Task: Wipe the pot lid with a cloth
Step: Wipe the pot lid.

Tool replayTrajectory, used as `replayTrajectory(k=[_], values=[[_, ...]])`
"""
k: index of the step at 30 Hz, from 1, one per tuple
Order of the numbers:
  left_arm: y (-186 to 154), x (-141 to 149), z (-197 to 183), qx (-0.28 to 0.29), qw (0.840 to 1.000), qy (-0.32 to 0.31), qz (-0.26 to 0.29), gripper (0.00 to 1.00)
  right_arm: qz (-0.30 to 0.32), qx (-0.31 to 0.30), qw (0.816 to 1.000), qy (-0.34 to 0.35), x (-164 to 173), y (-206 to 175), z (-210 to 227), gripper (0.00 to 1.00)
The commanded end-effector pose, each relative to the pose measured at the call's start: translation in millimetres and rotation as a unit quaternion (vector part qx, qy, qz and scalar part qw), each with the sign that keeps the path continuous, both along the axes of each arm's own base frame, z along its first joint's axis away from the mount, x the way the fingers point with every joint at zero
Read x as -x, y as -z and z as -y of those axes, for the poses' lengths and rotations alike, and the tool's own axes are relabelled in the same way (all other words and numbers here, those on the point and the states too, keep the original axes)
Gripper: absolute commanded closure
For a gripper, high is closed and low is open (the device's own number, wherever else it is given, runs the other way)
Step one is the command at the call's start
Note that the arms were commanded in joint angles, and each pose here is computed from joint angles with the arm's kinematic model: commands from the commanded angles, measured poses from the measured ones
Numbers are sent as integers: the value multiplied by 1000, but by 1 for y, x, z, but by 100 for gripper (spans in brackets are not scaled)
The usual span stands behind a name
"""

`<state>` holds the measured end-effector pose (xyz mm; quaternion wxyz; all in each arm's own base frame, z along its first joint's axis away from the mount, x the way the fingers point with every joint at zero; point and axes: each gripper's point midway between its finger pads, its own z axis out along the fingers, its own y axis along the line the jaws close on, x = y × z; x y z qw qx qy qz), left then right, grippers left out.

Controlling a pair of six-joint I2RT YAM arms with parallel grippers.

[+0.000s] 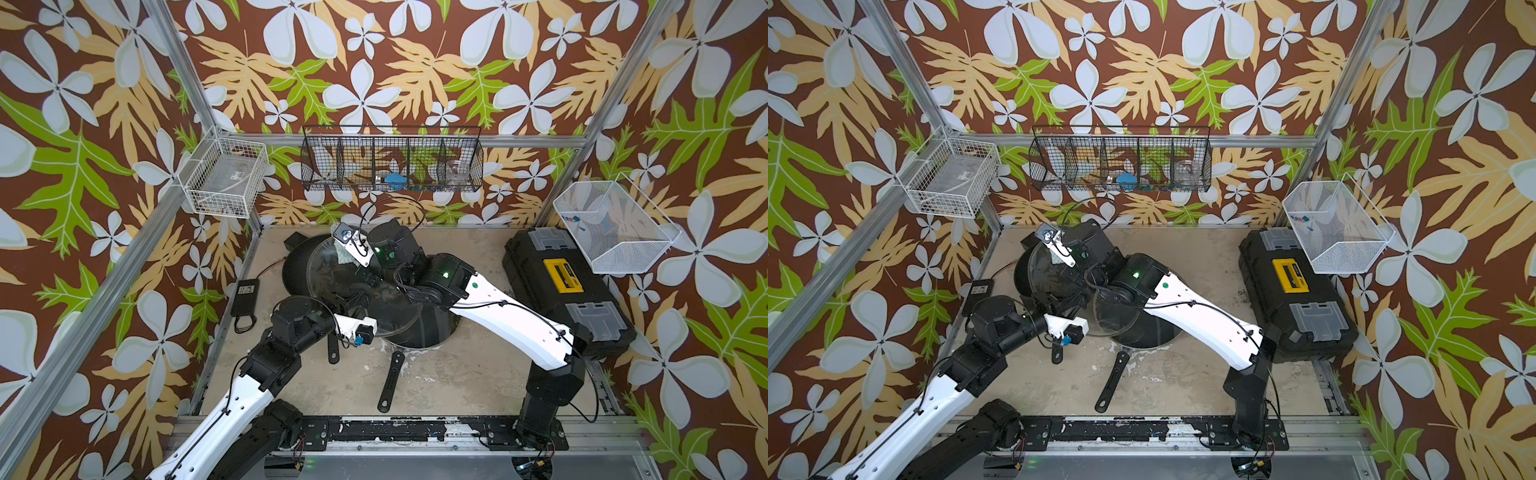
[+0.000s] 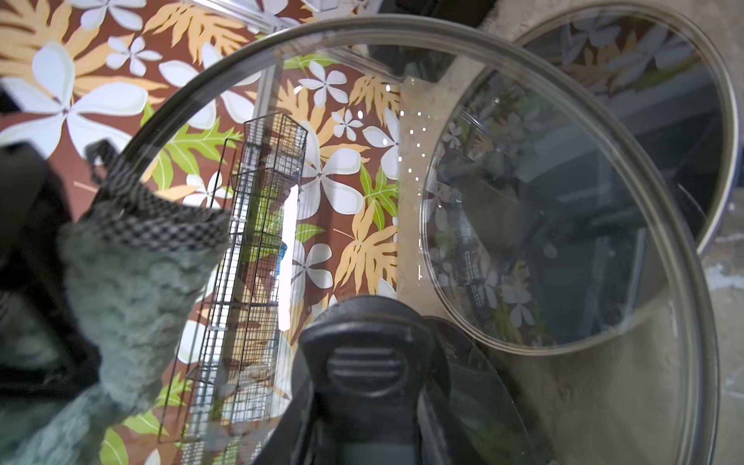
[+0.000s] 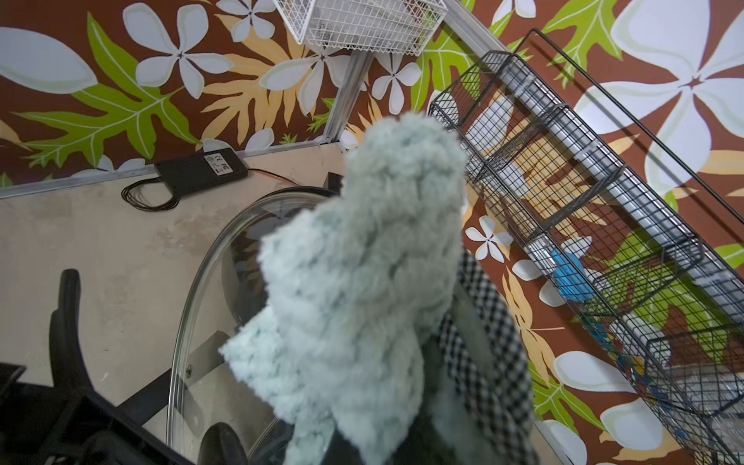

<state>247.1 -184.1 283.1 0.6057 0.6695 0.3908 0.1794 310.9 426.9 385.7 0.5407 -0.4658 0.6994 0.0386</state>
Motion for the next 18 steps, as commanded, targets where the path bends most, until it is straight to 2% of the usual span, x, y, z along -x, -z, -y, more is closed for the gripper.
replayTrajectory(k=[1, 5, 9, 12, 18], values=[[-51, 3, 7, -16, 988, 27, 149, 100, -5, 43, 998, -38, 8, 17, -13, 100], [-50, 1, 10, -31, 987, 25, 156, 100, -15, 83, 994, -65, 15, 39, -34, 100], [-48, -1, 8, -40, 986, 16, 161, 100, -20, 92, 993, -71, 15, 46, -42, 100], [-46, -3, 7, -43, 986, 11, 160, 100, 4, 87, 995, -40, 7, 30, -29, 100], [-40, -4, 7, -45, 987, 11, 151, 100, 43, 25, 998, 26, -6, -22, 19, 100]])
